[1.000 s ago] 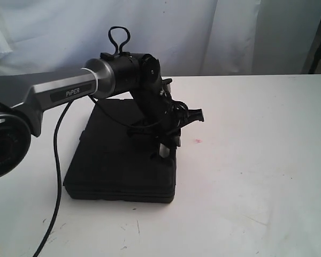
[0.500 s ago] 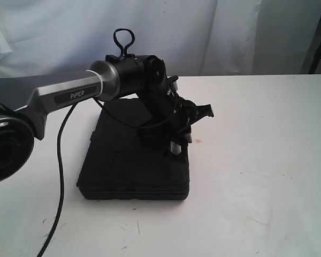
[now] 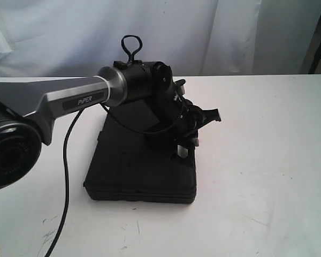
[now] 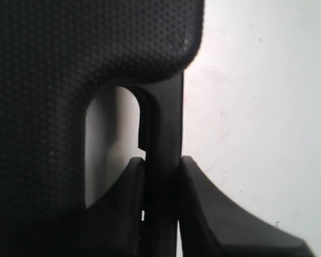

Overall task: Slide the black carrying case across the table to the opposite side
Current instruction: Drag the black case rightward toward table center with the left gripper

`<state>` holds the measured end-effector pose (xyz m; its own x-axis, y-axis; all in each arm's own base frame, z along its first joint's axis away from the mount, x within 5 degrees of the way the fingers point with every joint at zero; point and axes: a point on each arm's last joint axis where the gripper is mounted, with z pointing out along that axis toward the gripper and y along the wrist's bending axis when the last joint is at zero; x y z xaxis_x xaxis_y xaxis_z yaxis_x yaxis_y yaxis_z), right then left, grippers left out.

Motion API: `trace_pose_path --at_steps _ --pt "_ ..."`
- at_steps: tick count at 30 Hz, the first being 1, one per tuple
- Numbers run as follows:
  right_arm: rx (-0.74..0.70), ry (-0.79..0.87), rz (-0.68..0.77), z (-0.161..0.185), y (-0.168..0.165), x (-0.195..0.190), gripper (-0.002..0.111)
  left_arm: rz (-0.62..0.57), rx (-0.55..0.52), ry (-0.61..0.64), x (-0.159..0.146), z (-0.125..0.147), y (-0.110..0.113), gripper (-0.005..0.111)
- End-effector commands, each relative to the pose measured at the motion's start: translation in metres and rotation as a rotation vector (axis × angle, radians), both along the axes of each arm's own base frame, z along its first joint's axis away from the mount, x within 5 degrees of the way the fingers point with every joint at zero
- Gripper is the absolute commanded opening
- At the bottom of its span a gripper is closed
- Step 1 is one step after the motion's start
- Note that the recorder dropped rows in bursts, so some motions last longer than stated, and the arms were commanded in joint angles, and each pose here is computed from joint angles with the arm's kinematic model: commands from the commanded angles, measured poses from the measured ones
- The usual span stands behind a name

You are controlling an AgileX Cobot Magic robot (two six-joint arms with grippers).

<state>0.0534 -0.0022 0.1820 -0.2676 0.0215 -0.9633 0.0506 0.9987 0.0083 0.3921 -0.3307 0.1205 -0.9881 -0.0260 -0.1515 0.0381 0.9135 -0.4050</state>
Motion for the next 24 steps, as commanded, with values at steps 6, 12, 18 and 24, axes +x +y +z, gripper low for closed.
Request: trace_pose_path --at_steps 6,12,18,24 --pt "0.003 -0.016 -0.003 0.0002 0.0000 0.0000 0.000 -0.007 -0.064 -0.067 0.0029 0.0110 -0.0078 0.020" --pt "0.003 -0.016 -0.003 0.0002 0.0000 0.0000 0.000 -0.042 -0.041 -0.072 0.0019 0.0101 -0.0065 0.035" --pt "0.003 -0.016 -0.003 0.0002 0.0000 0.0000 0.000 -0.066 0.000 -0.075 0.0013 0.0085 -0.0036 0.055" --pt "0.003 -0.016 -0.003 0.0002 0.0000 0.0000 0.000 -0.091 0.011 -0.071 0.0001 0.0080 -0.0030 0.058"
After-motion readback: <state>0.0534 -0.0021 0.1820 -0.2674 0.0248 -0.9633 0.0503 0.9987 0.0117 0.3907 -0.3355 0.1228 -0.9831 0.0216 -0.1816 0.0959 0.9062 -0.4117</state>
